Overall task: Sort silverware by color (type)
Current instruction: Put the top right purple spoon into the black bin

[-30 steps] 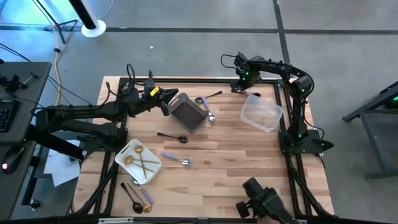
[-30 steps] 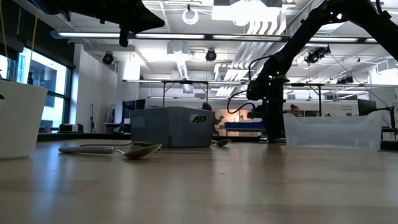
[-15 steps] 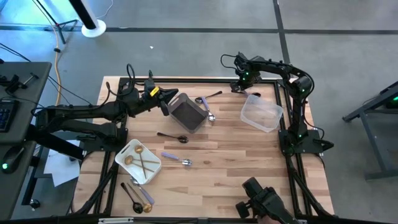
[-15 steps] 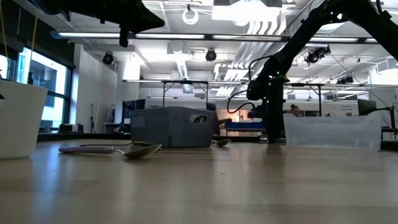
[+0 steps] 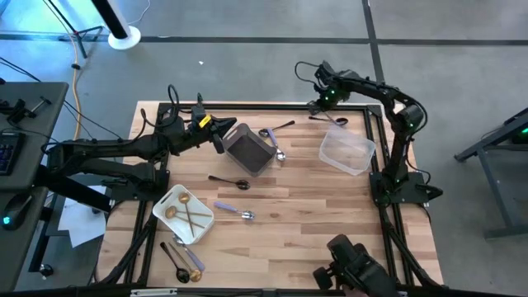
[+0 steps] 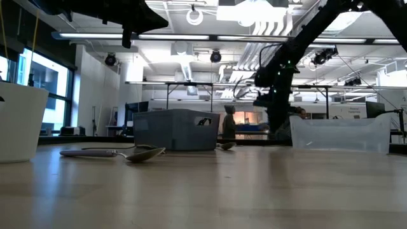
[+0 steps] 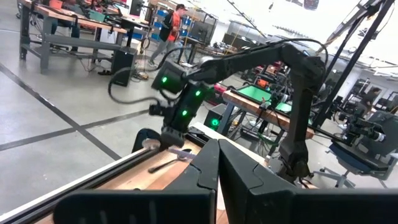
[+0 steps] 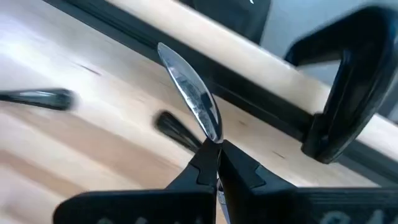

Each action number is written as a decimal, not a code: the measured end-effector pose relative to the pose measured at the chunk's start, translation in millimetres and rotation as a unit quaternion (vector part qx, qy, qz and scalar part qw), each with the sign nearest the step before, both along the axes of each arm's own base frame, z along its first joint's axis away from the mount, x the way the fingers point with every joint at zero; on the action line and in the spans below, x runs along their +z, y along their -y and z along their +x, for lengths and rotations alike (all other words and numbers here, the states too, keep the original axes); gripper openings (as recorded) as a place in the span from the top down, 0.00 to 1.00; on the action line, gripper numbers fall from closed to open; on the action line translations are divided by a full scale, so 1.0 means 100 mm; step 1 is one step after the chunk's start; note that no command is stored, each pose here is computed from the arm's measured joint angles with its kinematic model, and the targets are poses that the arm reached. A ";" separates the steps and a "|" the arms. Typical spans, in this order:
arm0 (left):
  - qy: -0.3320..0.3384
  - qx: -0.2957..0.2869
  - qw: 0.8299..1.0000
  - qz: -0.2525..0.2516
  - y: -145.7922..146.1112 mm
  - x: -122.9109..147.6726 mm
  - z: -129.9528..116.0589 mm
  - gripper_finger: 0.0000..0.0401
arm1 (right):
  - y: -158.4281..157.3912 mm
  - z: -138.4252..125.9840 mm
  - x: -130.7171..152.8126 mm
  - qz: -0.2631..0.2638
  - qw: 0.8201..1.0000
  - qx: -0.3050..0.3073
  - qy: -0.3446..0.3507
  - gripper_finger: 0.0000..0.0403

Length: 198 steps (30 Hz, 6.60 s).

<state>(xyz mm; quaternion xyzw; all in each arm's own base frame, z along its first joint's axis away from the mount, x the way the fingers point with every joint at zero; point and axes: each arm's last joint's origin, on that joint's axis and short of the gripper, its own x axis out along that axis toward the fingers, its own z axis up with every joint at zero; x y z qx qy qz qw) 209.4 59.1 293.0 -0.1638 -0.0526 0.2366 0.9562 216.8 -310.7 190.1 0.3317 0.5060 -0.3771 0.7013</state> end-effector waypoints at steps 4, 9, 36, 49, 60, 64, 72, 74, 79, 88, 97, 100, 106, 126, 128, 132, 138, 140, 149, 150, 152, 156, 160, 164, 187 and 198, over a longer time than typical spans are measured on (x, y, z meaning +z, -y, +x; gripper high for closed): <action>0.000 0.000 1.000 0.000 0.00 0.00 0.00 1.00 | -0.04 0.00 0.29 -0.038 0.997 0.023 0.060 1.00; 0.000 0.000 1.000 0.000 0.00 0.00 0.00 1.00 | -0.13 -0.02 0.81 -0.113 0.978 0.052 0.167 1.00; 0.000 -0.054 0.998 0.019 -0.26 0.05 -0.08 1.00 | -1.90 -0.23 1.23 -0.200 0.834 0.160 0.489 1.00; -0.001 -0.102 0.995 0.016 0.20 0.02 0.13 1.00 | -2.39 -0.26 1.39 -0.209 0.769 0.268 0.542 1.00; -0.013 -0.131 0.988 0.086 0.36 0.23 0.34 1.00 | -2.62 -0.17 1.46 -0.200 0.727 0.308 0.580 1.00; -0.013 -0.149 0.985 0.089 0.37 0.23 0.34 1.00 | -2.62 -0.17 1.46 -0.200 0.730 0.298 0.582 1.00; -0.016 -0.164 0.981 0.106 0.38 0.23 0.34 1.00 | -2.61 -0.17 1.46 -0.208 0.736 0.284 0.579 1.00; -0.017 -0.164 0.981 0.107 0.38 0.23 0.34 1.00 | -2.61 -0.17 1.46 -0.216 0.733 0.290 0.575 1.00; -0.017 -0.164 0.981 0.107 0.38 0.23 0.34 1.00 | -2.61 -0.17 1.46 -0.224 0.730 0.298 0.572 1.00; -0.017 -0.162 0.981 0.107 0.38 0.23 0.34 1.00 | -2.61 -0.17 1.46 -0.226 0.729 0.301 0.572 1.00; -0.016 -0.162 0.981 0.107 0.38 0.23 0.34 1.00 | -2.61 -0.17 1.46 -0.232 0.727 0.307 0.569 1.00; -0.016 -0.162 0.981 0.107 0.38 0.23 0.34 1.00 | -2.61 -0.17 1.46 -0.235 0.726 0.308 0.568 1.00; -0.016 -0.162 0.981 0.107 0.38 0.23 0.34 1.00 | -2.61 -0.17 1.46 -0.235 0.726 0.309 0.567 1.00; -0.022 -0.162 0.981 0.105 0.38 0.22 0.34 0.97 | -2.61 -0.16 1.45 -0.226 0.730 0.303 0.570 1.00; -0.036 -0.164 0.981 0.101 0.38 0.19 0.34 0.93 | -2.60 -0.14 1.44 -0.224 0.733 0.300 0.567 1.00; -0.050 -0.165 0.981 0.093 0.38 0.16 0.34 0.81 | -2.58 -0.08 1.41 -0.219 0.741 0.300 0.560 1.00; -0.046 -0.153 0.983 0.094 0.37 0.17 0.34 0.60 | -2.54 0.07 1.47 -0.220 0.740 0.309 0.556 1.00; -0.047 -0.153 0.983 0.090 0.37 0.15 0.36 0.54 | -2.52 0.14 1.49 -0.218 0.742 0.310 0.553 1.00; -0.019 -0.153 0.985 0.072 0.33 -0.01 0.66 0.41 | -2.48 0.64 1.59 -0.208 0.725 0.344 0.559 1.00; -0.017 -0.157 0.985 0.069 0.33 -0.01 0.70 0.41 | -2.49 0.69 1.60 -0.211 0.719 0.346 0.565 1.00; -0.019 -0.160 0.985 0.067 0.32 0.00 0.77 0.41 | -2.50 0.78 1.61 -0.214 0.709 0.349 0.574 1.00; -0.023 -0.171 0.981 0.092 0.33 0.05 0.91 0.41 | -2.52 0.91 1.60 -0.207 0.700 0.346 0.589 1.00; -0.016 -0.170 0.980 0.102 0.33 0.12 0.96 0.41 | -2.53 0.95 1.57 -0.200 0.704 0.347 0.587 1.00; -0.017 -0.170 0.979 0.106 0.33 0.13 0.96 0.41 | -2.53 0.93 1.59 -0.195 0.703 0.342 0.592 1.00; -0.010 -0.183 0.978 0.094 0.32 0.03 1.06 0.75 | -2.53 0.94 1.62 -0.194 0.694 0.333 0.608 1.00; -0.011 -0.189 0.976 0.111 0.32 0.06 1.04 0.88 | -2.53 0.94 1.62 -0.196 0.693 0.335 0.607 1.00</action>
